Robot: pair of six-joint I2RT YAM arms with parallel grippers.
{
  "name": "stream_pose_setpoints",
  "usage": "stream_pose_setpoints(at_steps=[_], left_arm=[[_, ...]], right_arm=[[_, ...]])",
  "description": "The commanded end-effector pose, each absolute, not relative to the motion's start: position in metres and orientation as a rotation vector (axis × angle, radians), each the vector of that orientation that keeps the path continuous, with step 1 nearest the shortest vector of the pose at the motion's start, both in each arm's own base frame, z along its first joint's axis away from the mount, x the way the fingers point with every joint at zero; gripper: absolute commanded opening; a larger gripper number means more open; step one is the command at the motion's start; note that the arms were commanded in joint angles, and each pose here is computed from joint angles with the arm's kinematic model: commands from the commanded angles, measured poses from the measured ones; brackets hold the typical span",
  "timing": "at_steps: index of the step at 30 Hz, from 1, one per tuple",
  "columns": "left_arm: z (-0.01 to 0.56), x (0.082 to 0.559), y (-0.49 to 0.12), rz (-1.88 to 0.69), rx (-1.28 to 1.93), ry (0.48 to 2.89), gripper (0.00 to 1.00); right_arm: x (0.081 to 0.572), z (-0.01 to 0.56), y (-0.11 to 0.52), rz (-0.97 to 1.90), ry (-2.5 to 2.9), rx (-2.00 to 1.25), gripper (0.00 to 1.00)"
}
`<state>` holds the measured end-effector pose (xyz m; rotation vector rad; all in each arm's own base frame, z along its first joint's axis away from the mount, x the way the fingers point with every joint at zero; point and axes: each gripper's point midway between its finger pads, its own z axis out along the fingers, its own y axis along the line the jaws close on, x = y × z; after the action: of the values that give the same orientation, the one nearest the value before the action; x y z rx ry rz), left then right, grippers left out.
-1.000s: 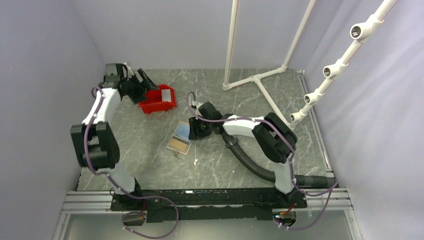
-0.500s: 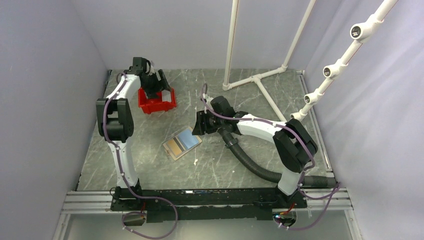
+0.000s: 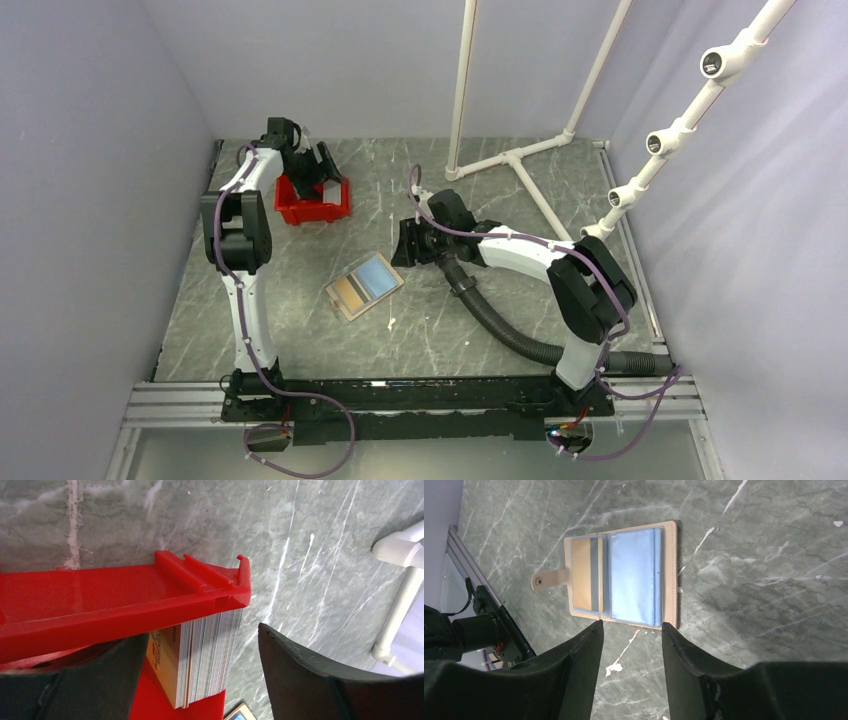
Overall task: Put the credit cards into the card holder
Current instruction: Pick up the credit card from the storage box.
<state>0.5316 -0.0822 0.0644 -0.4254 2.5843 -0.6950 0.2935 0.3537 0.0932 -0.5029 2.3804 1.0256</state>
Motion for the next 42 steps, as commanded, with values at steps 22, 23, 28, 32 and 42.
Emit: stream_pose_setpoints(at_steps=[22, 23, 28, 32, 42], left_arm=[[0.109, 0.529, -0.099, -0.834, -0.363, 2.488, 0.41], [0.11, 0.529, -0.099, -0.833, -0.359, 2.489, 0.4], [0.11, 0.527, -0.101, -0.846, -0.352, 2.493, 0.35], [0.11, 0.527, -0.1, -0.835, -0.355, 2.491, 0.28], [0.142, 0.525, -0.068, -0.563, -0.315, 2.493, 0.14]], right_arm=[[0.299, 0.099, 0.347, 1.04, 2.344, -0.5, 0.48], [0.299, 0.098, 0.347, 1.042, 2.345, -0.499, 0.48], [0.298, 0.096, 0.348, 1.045, 2.353, -0.499, 0.47], [0.299, 0.097, 0.349, 1.047, 2.35, -0.504, 0.47], [0.301, 0.091, 0.35, 1.041, 2.359, -0.513, 0.47]])
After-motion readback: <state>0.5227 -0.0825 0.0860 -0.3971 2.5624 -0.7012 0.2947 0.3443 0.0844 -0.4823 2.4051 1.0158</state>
